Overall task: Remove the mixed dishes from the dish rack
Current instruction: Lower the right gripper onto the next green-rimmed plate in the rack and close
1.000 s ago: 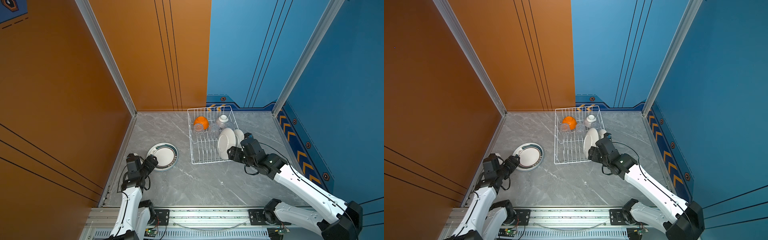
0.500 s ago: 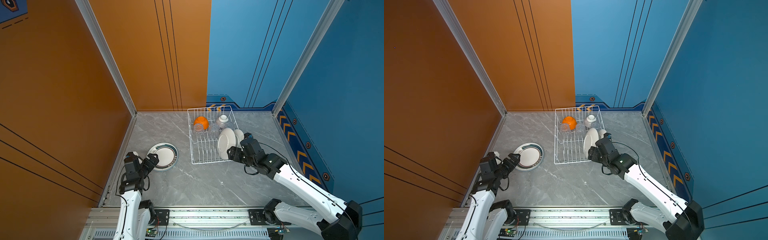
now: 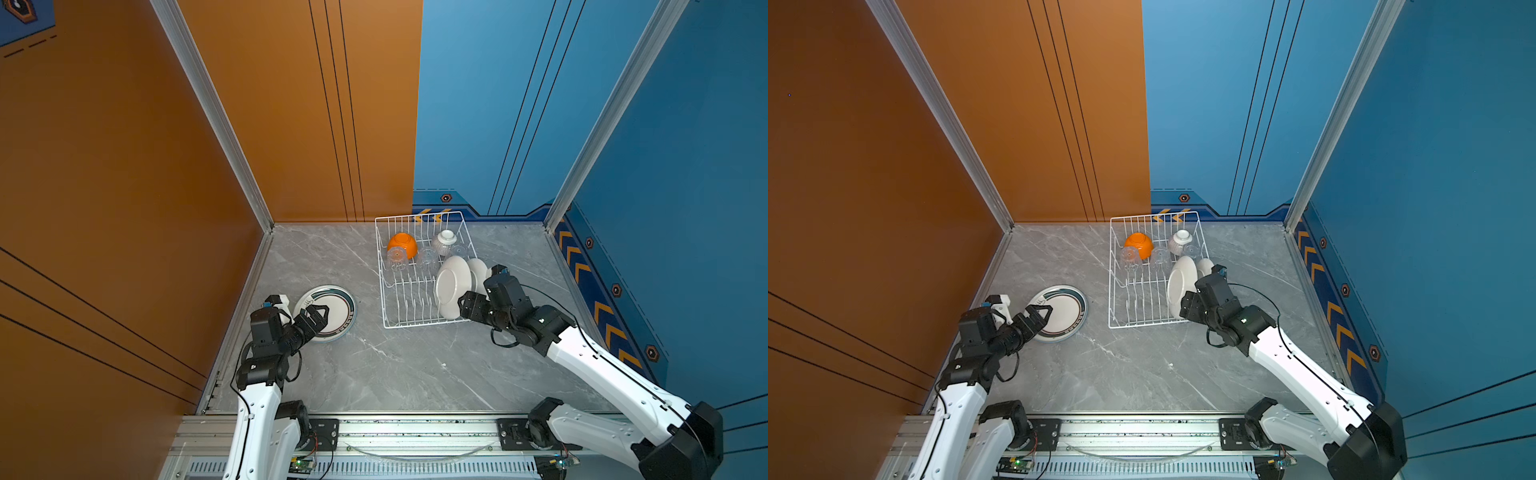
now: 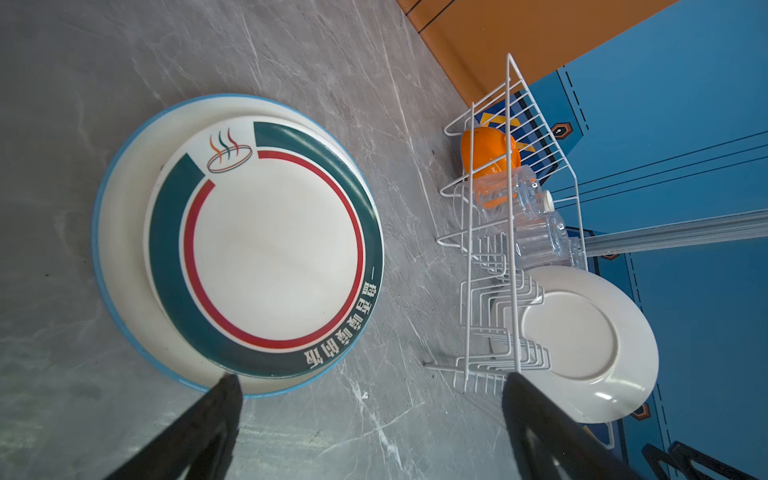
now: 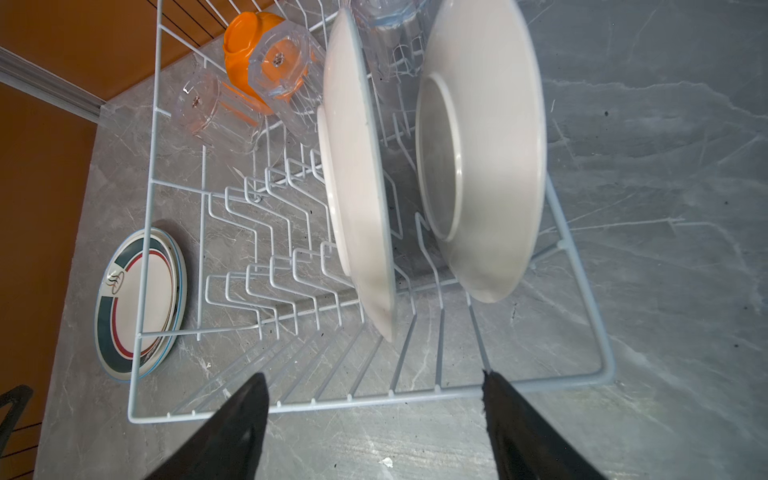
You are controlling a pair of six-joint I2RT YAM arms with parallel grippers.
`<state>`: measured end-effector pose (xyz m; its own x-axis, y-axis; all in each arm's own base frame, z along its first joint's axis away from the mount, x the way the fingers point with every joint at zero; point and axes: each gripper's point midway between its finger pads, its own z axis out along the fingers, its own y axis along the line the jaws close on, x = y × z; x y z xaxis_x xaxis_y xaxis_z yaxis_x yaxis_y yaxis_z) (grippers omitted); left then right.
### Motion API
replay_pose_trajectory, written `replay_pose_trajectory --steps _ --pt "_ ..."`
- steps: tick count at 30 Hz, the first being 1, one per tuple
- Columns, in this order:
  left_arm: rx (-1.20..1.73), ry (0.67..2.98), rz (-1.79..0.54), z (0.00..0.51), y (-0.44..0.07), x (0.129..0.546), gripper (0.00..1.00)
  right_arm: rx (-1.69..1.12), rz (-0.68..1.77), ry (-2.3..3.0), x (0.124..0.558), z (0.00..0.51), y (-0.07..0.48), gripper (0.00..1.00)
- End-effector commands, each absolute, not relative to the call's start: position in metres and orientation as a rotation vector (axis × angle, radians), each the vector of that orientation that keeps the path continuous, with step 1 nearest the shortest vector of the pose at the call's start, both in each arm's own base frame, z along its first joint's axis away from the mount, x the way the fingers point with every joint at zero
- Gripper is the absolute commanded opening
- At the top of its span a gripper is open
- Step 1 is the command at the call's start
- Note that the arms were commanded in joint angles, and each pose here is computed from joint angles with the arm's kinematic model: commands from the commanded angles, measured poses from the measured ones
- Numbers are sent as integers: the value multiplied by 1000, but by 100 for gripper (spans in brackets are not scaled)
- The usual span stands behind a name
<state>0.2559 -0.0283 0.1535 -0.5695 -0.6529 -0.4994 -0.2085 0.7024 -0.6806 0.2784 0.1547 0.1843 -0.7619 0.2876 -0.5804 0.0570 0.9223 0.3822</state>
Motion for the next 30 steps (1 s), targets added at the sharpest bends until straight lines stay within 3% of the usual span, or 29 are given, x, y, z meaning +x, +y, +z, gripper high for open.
replay_pose_trajectory --steps 1,14,21,30 --pt "-541 2134 -772 171 -42 253 98 194 430 2410 282 178 155 81" --pt "-443 2160 -819 175 -61 243 98 271 483 2298 303 189 158 75" --pt "-464 2155 -823 173 -61 241 98 249 410 2293 318 192 155 66" --pt "-467 2145 -833 173 -61 240 98 220 417 2318 332 190 164 47"
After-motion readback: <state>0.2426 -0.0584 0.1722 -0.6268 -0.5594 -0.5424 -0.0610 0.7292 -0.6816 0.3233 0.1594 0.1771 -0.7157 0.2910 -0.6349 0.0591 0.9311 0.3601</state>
